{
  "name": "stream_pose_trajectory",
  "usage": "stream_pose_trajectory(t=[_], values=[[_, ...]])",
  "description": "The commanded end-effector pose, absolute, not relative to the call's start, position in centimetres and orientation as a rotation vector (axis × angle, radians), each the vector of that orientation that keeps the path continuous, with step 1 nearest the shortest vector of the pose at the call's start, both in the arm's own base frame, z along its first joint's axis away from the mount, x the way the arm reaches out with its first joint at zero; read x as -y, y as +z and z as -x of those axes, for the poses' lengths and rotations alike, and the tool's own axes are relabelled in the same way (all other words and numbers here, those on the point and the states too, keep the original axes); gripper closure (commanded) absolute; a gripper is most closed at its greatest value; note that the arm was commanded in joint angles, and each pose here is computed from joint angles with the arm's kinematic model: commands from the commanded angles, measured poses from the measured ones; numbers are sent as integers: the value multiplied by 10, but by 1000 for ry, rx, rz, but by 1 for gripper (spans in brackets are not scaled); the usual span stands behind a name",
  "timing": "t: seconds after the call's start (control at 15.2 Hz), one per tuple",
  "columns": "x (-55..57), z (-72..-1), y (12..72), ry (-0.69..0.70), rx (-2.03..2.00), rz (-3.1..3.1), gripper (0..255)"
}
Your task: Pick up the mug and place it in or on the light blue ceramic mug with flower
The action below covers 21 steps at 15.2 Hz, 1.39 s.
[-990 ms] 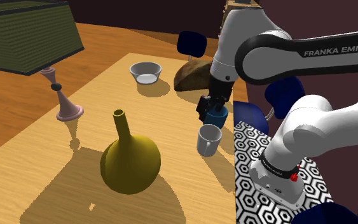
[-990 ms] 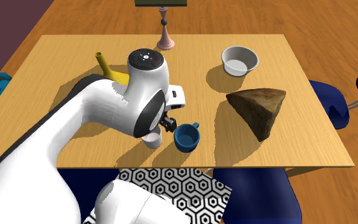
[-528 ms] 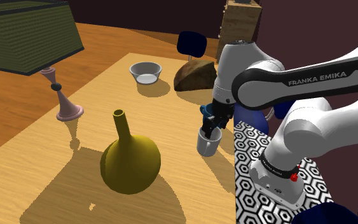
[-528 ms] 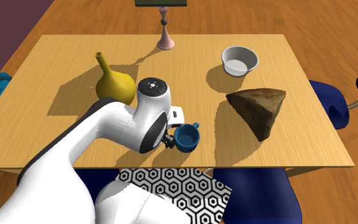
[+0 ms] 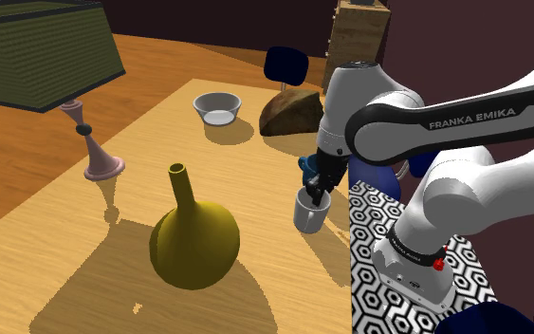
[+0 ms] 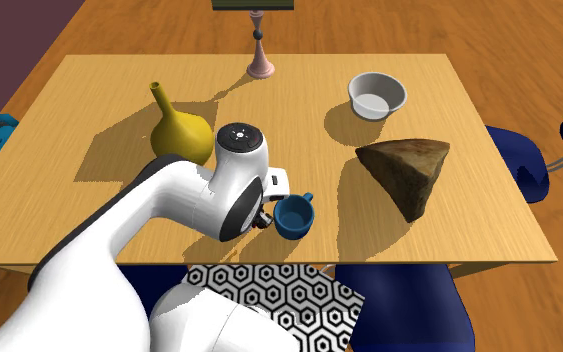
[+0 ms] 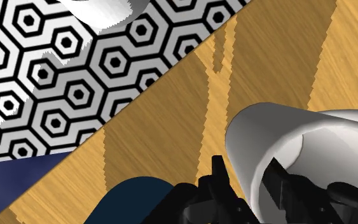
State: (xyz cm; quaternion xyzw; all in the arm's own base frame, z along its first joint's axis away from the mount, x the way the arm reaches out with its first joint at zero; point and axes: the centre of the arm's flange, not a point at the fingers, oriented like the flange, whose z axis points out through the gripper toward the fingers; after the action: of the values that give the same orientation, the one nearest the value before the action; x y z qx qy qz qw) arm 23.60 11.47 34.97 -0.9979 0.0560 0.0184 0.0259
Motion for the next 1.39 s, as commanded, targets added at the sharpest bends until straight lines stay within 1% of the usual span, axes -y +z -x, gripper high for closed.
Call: stream_pose_trajectory(t=[0.0,0.46,1.32], values=[[-115,-236,350,57,-173,3084,255],[-115,-236,350,57,-173,3084,255],[-115,-236,418,57,-173,3084,255]])
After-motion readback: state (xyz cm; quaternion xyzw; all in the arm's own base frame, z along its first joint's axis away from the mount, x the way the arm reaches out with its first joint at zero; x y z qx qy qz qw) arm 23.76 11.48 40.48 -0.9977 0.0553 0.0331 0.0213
